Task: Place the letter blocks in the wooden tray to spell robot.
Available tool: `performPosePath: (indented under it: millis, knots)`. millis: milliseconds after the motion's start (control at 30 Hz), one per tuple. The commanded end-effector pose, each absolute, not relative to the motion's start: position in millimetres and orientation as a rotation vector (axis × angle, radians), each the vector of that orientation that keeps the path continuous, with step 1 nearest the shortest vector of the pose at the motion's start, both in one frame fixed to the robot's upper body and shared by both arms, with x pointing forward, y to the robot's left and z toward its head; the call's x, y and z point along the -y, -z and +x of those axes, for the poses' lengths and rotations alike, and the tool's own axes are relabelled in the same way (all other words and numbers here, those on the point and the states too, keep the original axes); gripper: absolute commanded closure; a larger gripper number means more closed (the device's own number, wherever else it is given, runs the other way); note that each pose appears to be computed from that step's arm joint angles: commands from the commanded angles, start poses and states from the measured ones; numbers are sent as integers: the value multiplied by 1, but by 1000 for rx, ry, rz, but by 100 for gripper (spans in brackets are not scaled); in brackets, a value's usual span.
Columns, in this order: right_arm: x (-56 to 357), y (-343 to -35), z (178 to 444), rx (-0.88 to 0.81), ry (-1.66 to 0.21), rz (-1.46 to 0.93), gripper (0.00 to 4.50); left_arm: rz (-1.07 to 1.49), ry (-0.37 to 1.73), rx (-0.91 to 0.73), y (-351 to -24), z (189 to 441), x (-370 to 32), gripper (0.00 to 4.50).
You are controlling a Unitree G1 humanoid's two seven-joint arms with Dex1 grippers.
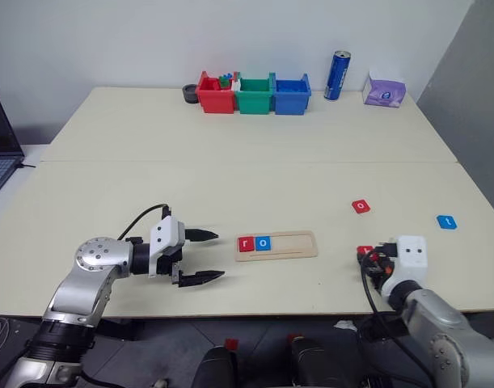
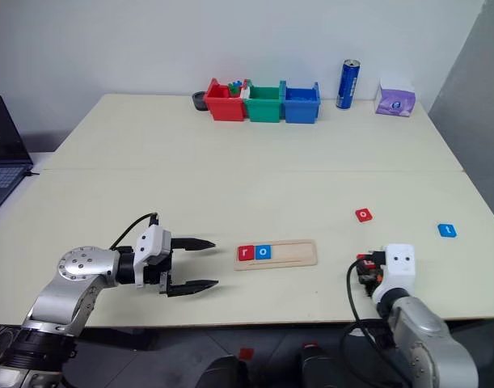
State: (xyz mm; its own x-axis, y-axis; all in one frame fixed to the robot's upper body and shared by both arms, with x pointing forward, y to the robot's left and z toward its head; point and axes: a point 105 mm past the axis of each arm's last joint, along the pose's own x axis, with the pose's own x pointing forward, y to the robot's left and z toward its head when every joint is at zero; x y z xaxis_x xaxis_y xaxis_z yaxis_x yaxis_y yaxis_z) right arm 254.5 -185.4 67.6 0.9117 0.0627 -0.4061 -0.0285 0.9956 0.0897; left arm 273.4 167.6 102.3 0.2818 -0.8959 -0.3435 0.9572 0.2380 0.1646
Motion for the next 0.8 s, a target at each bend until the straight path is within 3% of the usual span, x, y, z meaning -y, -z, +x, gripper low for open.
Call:
performPosePath:
  millis: [33,167,400,467,633,800]
  knots:
    - [179,-65,257,-424,-31,76,304,398,1297,-152,-110,274,-163,0]
    - [178,-59,262,-432,5,83,304,404,1300,-151,-111,274,-160,0]
    - [173,-76,270,-350,7,112,56,410,1297,-146,-114,272,-156,0]
    - [173,-87,272,-311,-10,90,4,411,1295,-145,-115,272,-154,0]
    - [196,-112,278,-269,-101,-40,4,415,1292,-142,-120,272,-151,0]
    - [200,-122,278,-324,-424,-176,4,421,1294,-141,-122,275,-148,0]
